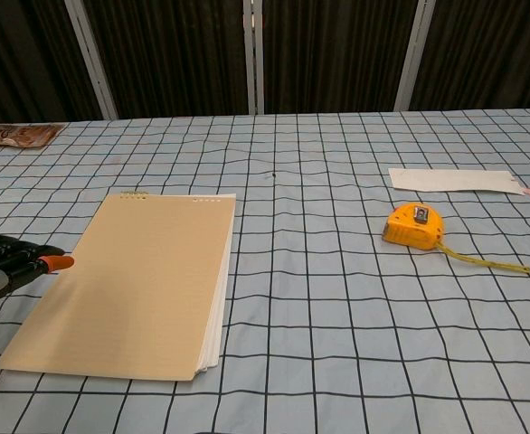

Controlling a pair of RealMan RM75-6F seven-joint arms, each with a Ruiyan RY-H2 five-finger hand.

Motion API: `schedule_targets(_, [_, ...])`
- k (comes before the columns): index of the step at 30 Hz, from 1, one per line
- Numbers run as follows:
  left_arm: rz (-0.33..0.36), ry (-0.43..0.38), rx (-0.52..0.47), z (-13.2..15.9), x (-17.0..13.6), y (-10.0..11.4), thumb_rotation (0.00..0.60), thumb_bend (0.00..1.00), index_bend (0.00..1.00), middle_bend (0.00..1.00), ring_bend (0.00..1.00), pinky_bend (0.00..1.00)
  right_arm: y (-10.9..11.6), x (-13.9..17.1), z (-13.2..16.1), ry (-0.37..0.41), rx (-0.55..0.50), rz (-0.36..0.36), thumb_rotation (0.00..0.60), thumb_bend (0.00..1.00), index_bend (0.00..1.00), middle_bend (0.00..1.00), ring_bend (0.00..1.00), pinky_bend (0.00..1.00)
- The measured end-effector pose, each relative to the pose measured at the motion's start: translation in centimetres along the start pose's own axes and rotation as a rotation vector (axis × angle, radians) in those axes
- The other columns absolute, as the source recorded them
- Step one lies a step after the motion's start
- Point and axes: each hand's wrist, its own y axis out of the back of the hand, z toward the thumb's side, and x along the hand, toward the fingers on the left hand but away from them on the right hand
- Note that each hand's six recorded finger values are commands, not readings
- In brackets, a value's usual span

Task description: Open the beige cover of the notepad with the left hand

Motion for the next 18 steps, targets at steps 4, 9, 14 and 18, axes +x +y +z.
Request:
schedule_targets(4, [0.005, -0.003, 0.004, 0.3, 0.3, 0.1, 0.6, 0.2, 0.0, 0.0, 0.0, 0.0, -0.1, 0.0, 0.0, 0.002, 0.0, -0.003, 0.6, 0.04, 0.09, 0.0, 0.0, 0.0])
schedule_targets(9, [0.008, -0.012, 0.02, 0.8, 0.4, 0.2, 0.6, 0.22, 0.0, 0.0, 0.0, 0.0, 0.0, 0.0, 0.0, 0.003, -0.004, -0.006, 0.6, 0.04, 0.09, 0.0, 0.0, 0.0])
schedule_targets(14, [0.006, -0.017, 0.025, 1.2, 0.7, -0.1, 0.6, 0.29, 0.0, 0.0, 0.0, 0.0, 0.0, 0.0, 0.1, 0.006, -0.007, -0.008, 0.6, 0.04, 0.09, 0.0, 0.0, 0.0])
schedule_targets(18, [0.011, -0.018, 0.027, 1.4, 0.8, -0.2, 0.6, 0.33, 0.0, 0.0, 0.0, 0.0, 0.0, 0.0, 0.1, 0.006, -0.008, -0.006, 0.6, 0.04, 0.1, 0.0, 0.0, 0.0])
